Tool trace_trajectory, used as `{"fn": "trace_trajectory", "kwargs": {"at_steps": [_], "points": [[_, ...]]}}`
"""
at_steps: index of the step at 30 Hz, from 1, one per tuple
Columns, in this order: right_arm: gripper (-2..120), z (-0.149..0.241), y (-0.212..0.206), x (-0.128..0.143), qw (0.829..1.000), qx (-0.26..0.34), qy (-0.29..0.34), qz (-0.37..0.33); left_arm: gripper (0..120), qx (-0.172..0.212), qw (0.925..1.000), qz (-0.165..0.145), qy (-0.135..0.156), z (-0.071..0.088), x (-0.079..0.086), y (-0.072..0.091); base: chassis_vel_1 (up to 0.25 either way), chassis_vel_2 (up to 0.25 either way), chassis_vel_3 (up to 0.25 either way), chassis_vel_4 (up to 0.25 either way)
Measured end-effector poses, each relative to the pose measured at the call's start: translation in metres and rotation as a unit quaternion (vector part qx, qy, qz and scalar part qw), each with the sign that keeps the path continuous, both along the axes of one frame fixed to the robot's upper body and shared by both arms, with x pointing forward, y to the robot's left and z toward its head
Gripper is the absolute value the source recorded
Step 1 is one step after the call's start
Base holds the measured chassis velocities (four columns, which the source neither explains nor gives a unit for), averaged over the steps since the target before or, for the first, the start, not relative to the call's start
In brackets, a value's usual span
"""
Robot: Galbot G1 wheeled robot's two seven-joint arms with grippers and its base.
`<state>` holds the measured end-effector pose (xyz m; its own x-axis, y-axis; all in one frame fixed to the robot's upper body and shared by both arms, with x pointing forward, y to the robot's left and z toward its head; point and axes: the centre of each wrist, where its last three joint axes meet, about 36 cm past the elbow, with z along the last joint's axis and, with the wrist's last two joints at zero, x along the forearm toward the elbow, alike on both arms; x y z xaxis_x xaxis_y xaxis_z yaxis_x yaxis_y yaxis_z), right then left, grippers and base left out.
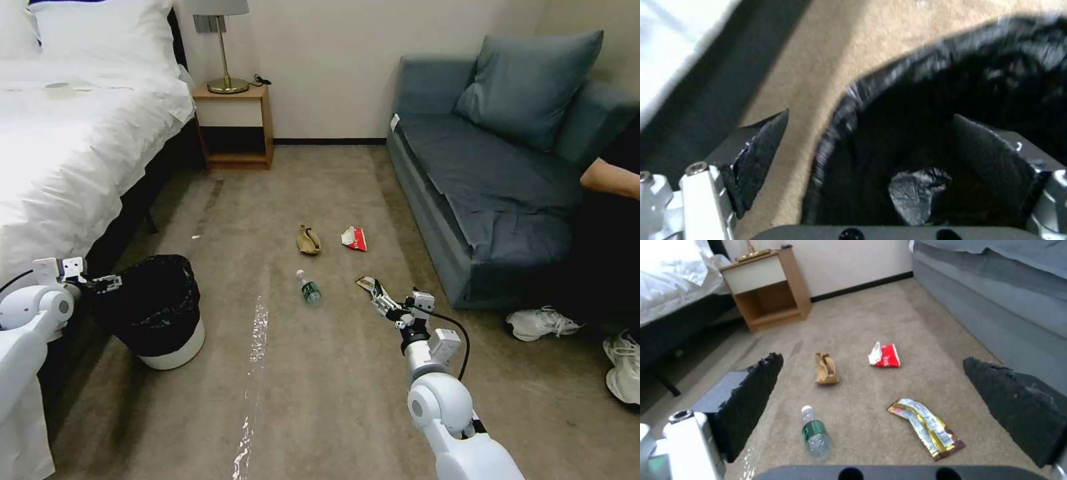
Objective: Pick up the trash bin, then pick up the garbage on the floor and place it into the trash bin.
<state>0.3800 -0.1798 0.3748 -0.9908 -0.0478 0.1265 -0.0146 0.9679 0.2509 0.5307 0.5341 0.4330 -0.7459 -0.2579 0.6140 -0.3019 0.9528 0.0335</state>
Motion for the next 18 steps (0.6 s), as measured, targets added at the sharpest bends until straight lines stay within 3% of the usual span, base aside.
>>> {"fn": "trace_trajectory", "kwargs": {"at_steps": [7,9,13,18], "points": [[100,-0.005,0.001,-0.002,1.0,-0.004,0.005,-0.002,100,0.004,0.9999,-0.004,0.01,-0.023,0.002,0.0,0.0,0.0,0.0,0.0],[100,-0.008,0.0,-0.003,1.0,-0.007,0.008,-0.004,100,0.013,0.9999,-0.002,0.01,-0.031,0.001,0.007,0.0,0.0,0.0,0.0],[100,-0.008,0.003,-0.004,1.0,-0.007,0.008,-0.003,100,0.015,0.9999,0.003,0.005,-0.034,0.0,0.018,0.0,0.0,0.0,0.0],[100,-0.007,0.006,-0.004,1.0,-0.001,0.008,-0.002,100,0.011,0.9999,0.004,0.004,-0.038,0.001,0.019,0.0,0.0,0.0,0.0]]}}
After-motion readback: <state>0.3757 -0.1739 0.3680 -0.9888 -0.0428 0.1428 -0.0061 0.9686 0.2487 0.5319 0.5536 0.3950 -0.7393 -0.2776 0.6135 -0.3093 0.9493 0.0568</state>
